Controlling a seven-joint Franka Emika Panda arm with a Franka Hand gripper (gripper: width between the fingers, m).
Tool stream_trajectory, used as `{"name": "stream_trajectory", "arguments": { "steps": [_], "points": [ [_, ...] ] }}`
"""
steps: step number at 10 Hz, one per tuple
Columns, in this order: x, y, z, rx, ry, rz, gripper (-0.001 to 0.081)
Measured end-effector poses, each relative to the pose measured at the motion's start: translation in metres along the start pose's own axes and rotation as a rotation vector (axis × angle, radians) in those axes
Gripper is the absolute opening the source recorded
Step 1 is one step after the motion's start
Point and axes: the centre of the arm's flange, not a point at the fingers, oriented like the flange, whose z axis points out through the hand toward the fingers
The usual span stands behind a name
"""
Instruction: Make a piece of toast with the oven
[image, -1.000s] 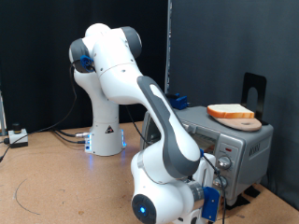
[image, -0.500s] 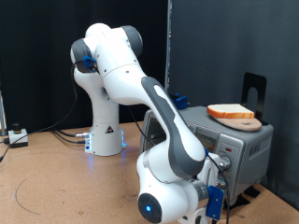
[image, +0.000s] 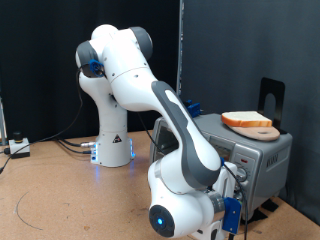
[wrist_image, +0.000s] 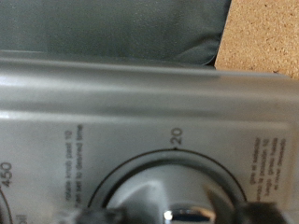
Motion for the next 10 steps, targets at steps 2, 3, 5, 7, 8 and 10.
{"name": "stream_trajectory", "arguments": {
  "steps": [2, 3, 5, 7, 8, 10],
  "points": [
    [0.0, 0.0, 0.0, 0.008, -0.002, 0.008, 0.0096],
    [0.0, 0.0, 0.0, 0.009, -0.002, 0.01, 0.0096],
    [0.0, 0.0, 0.0, 0.01, -0.002, 0.011, 0.0096],
    [-0.001, 0.001, 0.001, 0.024, 0.007, -0.037, 0.0096],
    [-0.004, 0.003, 0.001, 0.049, 0.03, -0.119, 0.0096],
    [-0.01, 0.01, 0.002, 0.113, 0.09, -0.279, 0.0096]
  ]
}}
